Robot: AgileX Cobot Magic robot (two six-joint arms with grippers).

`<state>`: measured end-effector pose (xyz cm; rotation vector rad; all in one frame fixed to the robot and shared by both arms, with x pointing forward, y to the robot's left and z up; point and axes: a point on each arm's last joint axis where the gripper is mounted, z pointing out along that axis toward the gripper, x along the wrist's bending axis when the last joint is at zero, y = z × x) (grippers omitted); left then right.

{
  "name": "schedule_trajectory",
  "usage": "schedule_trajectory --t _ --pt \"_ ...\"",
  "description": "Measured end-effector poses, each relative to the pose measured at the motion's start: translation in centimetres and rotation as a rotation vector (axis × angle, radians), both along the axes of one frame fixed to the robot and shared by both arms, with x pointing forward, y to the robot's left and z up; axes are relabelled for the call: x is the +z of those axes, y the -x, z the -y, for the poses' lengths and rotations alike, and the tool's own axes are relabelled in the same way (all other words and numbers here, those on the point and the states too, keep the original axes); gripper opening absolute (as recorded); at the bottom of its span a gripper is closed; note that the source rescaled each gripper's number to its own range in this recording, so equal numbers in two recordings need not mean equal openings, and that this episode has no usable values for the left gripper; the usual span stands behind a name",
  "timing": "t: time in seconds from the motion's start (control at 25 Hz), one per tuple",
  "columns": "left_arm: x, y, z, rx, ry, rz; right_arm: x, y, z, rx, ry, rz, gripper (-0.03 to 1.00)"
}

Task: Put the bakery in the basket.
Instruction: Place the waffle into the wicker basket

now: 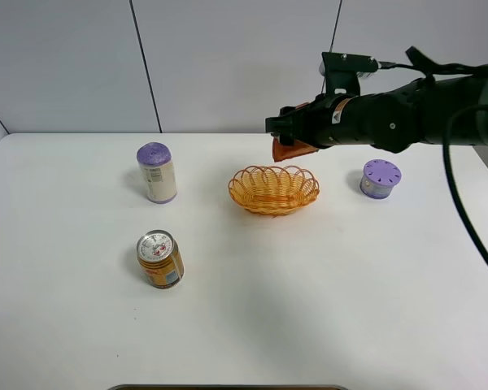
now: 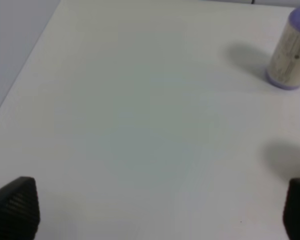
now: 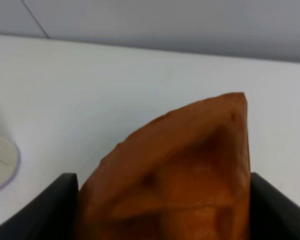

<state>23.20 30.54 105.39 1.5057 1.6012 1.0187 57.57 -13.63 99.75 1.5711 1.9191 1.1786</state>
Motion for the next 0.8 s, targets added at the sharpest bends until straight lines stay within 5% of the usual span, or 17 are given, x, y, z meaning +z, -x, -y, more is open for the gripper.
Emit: schedule_trajectory --t 0.8 --pt "0.0 0.0 0.0 0.000 0.000 0.000 -8.9 -3.7 -1.8 -0.017 0.016 -0.096 0.02"
